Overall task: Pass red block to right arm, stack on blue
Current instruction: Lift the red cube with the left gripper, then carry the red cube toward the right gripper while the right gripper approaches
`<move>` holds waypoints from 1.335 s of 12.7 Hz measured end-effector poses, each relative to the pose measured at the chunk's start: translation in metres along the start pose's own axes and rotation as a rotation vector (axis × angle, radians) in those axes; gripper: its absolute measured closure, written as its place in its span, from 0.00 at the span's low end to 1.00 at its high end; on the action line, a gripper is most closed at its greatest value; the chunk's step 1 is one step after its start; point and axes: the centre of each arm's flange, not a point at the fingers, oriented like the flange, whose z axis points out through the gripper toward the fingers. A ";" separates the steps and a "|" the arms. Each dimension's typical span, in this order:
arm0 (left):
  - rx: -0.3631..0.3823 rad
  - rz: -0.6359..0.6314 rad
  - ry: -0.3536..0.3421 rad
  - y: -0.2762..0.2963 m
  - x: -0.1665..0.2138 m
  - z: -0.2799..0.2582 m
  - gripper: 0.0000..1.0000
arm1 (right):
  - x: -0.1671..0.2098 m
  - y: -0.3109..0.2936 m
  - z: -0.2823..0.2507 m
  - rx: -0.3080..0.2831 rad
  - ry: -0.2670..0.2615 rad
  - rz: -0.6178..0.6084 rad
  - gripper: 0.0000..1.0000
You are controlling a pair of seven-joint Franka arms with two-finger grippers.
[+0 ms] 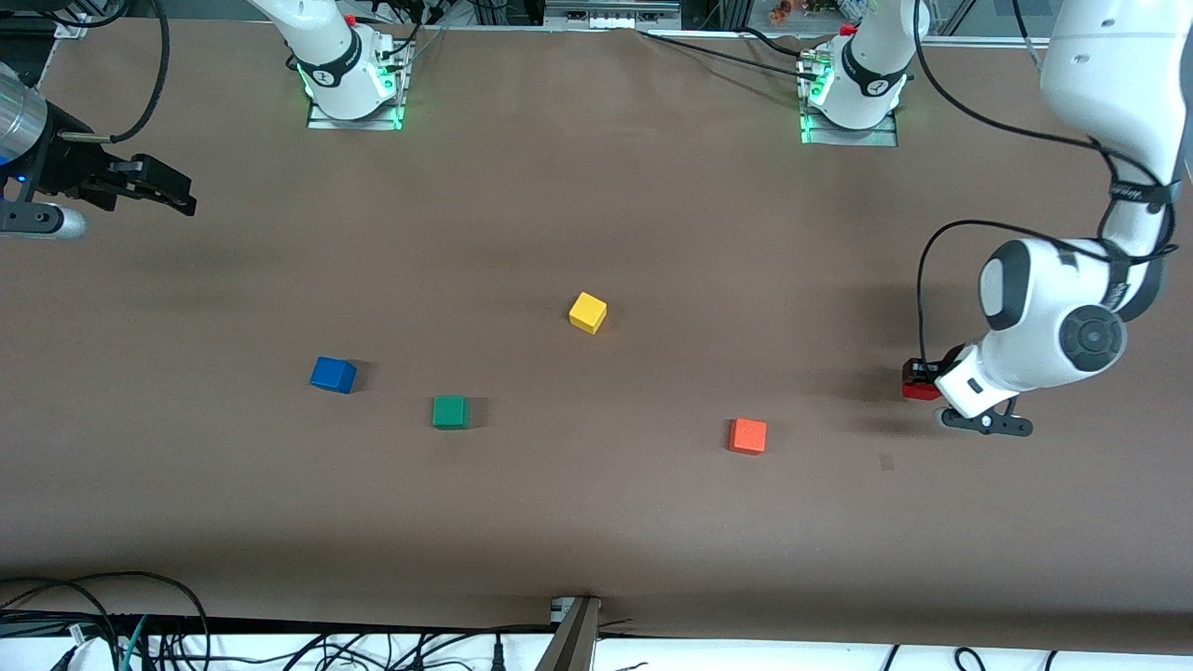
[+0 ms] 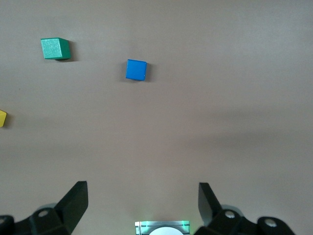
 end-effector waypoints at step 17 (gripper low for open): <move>-0.166 0.713 0.225 0.043 0.035 -0.118 0.44 | 0.011 -0.062 0.061 0.385 -0.288 -0.053 0.00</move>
